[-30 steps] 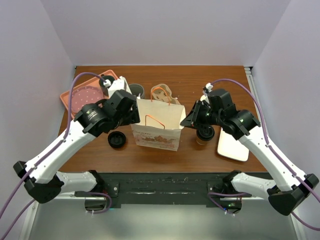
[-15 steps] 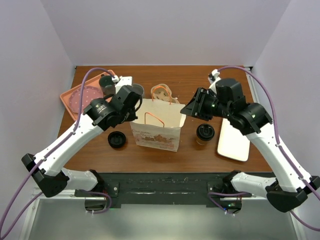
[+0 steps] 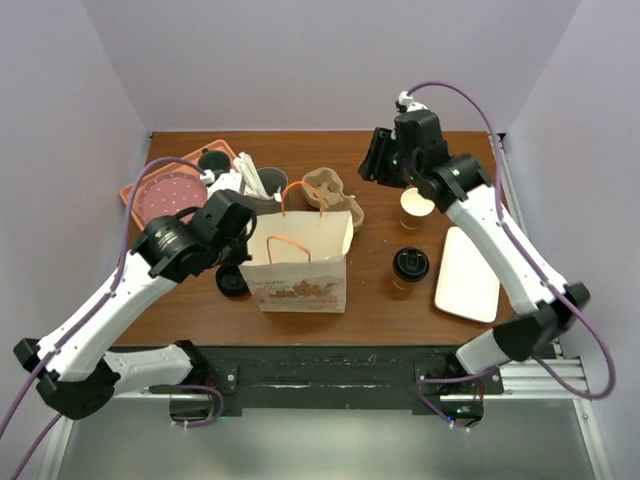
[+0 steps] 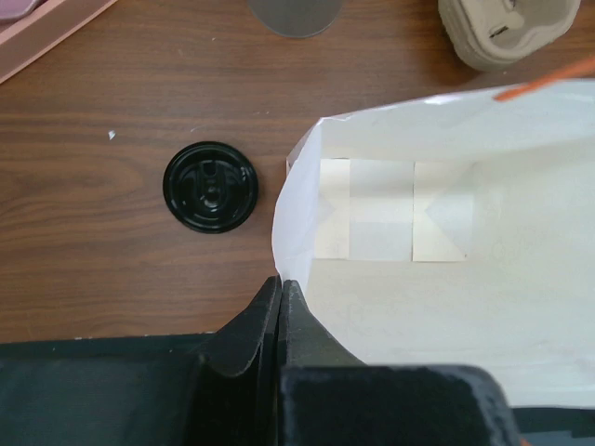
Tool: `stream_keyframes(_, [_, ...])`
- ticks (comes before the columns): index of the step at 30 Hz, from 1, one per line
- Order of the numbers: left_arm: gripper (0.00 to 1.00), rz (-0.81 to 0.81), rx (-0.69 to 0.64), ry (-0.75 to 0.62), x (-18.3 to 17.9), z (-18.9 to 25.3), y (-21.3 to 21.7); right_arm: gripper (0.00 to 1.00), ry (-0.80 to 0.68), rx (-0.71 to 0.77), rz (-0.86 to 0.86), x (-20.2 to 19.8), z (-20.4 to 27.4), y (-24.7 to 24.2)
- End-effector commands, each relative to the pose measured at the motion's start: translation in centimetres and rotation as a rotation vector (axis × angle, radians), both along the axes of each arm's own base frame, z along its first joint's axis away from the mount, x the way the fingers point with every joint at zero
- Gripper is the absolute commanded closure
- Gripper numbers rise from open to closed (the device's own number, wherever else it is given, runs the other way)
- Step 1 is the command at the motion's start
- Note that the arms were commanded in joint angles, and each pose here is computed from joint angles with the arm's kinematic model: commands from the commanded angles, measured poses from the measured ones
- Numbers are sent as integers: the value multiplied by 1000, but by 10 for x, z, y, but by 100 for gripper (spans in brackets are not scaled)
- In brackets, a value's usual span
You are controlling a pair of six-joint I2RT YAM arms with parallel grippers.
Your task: Pack the takeout coffee
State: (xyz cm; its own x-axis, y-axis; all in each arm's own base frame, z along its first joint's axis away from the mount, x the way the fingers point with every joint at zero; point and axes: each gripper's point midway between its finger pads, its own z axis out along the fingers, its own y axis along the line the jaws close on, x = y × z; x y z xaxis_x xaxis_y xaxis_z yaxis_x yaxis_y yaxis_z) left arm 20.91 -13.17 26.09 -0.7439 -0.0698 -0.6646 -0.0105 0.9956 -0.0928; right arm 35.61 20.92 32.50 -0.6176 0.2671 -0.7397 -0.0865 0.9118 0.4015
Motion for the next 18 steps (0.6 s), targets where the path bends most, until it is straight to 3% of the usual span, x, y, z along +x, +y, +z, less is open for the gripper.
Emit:
stream_keyframes(1, [100,-21,8,16,-22,-1,19,50,-88,-121,-9,53,-3,-7])
stream_keyframes(7, [99,-45,-44,2,-35,-5,22,50,33,-250,134,87,-82,21])
stream_keyframes(10, [82,-53,-48,42,-39,-10,19,49,63,-286,181,103,-109,32])
stream_keyframes(11, [68,-52,-46,46,-39,-11,18,50,59,-287,191,108,-112,37])
stream_keyframes(15, [54,-29,-47,54,-36,-9,17,51,72,-284,237,125,-138,54])
stream_keyframes(18, [52,-14,-63,50,-33,-5,13,51,102,-289,254,130,-153,61])
